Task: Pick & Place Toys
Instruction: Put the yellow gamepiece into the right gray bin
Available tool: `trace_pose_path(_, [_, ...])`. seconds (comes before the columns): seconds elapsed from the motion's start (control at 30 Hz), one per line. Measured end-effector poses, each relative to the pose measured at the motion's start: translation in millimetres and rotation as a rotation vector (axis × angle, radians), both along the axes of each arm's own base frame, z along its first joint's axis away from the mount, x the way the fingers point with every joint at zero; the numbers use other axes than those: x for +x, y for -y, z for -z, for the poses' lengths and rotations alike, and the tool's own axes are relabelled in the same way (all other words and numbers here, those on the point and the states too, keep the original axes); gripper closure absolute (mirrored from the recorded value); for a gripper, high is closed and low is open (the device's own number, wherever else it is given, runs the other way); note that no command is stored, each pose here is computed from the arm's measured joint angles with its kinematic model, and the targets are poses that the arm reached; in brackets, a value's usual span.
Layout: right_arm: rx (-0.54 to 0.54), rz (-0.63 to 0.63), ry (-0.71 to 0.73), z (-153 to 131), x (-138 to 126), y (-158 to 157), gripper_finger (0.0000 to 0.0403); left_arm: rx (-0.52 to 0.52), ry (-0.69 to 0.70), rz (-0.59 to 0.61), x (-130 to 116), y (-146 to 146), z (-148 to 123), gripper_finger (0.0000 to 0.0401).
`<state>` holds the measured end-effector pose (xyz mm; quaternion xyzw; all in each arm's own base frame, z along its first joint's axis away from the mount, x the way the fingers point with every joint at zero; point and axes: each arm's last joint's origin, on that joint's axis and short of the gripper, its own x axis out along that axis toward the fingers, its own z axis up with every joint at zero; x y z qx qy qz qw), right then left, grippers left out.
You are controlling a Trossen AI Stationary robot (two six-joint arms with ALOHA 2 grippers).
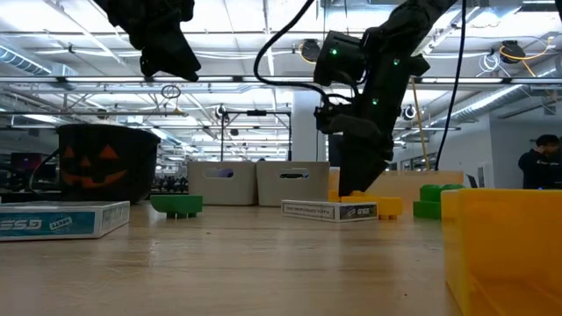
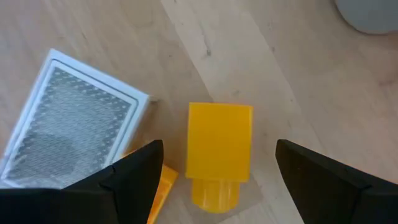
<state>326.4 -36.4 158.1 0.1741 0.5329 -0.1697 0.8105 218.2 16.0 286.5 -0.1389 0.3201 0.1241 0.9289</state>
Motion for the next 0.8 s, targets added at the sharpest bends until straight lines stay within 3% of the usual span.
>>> trace_pose_path(0.27, [-0.031, 0.013, -0.008, 4.2, 1.5, 1.2, 0.0135, 0.001, 0.0, 0.001, 0.0, 0.0, 0.0, 0.0254])
trace_pose_path(0.8, [-0.048, 0.034, 0.004, 3.4, 2.4, 3.4, 0.027, 0.017, -0.003, 0.01, 0.0, -0.1, 0.0, 0.0254])
